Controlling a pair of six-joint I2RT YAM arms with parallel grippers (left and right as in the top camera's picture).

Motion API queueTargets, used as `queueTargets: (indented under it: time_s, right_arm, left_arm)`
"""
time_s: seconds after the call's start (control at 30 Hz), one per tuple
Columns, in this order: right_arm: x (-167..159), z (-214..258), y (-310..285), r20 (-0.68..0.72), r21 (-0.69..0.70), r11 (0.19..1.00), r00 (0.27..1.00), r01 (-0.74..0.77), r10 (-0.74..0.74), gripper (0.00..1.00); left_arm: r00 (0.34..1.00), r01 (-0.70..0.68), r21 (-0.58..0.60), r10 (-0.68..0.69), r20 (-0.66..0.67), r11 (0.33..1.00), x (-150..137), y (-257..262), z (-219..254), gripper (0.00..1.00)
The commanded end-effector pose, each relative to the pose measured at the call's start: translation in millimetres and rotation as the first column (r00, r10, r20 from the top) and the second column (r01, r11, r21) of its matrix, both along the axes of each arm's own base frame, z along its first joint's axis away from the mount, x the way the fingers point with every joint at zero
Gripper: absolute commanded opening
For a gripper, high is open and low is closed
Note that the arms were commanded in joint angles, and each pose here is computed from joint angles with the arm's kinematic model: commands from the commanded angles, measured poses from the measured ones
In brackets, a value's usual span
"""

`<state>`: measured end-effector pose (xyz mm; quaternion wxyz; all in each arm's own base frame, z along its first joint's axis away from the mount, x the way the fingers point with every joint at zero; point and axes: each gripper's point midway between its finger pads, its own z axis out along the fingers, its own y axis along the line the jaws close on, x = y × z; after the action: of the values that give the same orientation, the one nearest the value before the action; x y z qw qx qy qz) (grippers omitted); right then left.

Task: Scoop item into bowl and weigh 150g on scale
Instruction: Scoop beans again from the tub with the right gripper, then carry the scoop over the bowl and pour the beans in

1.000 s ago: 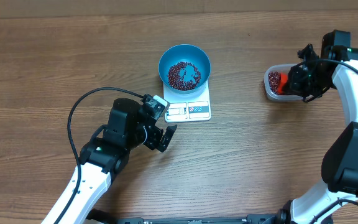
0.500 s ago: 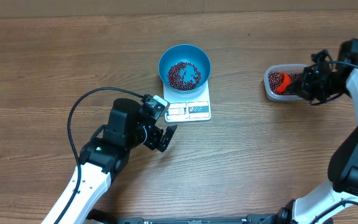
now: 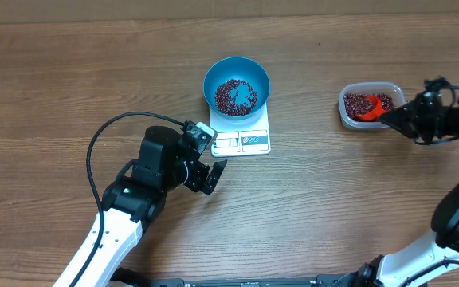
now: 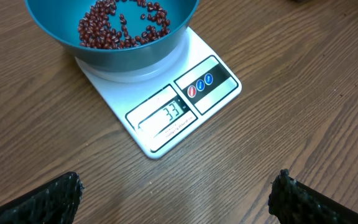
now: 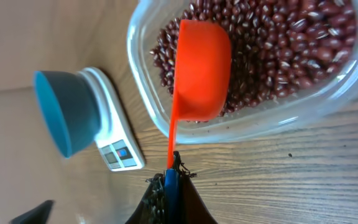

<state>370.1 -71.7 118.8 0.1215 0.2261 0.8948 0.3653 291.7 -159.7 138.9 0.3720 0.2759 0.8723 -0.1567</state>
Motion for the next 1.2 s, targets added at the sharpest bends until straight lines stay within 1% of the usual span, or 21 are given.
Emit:
queueTargets:
  time_s: [0.0,0.3,0.43,0.57,0.7,0.83,1.17]
  right_arm:
    - [0.5,26.2,-1.2,0.132,0.102,0.995,0.991,-0.015,0.001,0.04]
    - [-8.4,58.5,-8.4,0.285,0.247,0.968,0.958,-0.038,-0.035,0.04]
    - [-9.5,70.4,-3.9,0.334,0.293,0.954,0.942,-0.061,-0.042,0.04]
    - [-7.8,74.9,5.3,0.340,0.317,0.945,0.940,-0.081,-0.033,0.04]
    - [-4.6,76.9,21.8,0.342,0.321,0.939,0.940,-0.123,0.006,0.04]
    - [1.2,81.6,49.0,0.356,0.311,0.929,0.931,-0.200,0.081,0.04]
    - [27.5,100.3,133.4,0.364,0.289,0.884,0.896,-0.367,0.253,0.04]
  left_arm:
    - [1.000,-0.002,-0.020,0.002,0.009,1.000,4.0,-2.1,8.3,1.00]
    - [1.000,-0.002,-0.020,0.002,0.009,1.000,4.0,-2.1,8.3,0.99]
    - [1.000,-0.002,-0.020,0.002,0.009,1.000,3.9,-2.0,8.2,1.00]
    - [1.000,-0.002,-0.020,0.002,0.009,1.000,3.9,-2.1,8.2,1.00]
    - [1.000,-0.002,-0.020,0.002,0.009,1.000,3.9,-2.0,8.2,0.99]
    - [1.000,-0.002,-0.020,0.002,0.009,1.000,3.9,-2.0,8.2,1.00]
    - [1.000,-0.002,-0.020,0.002,0.009,1.000,3.9,-2.0,8.2,0.99]
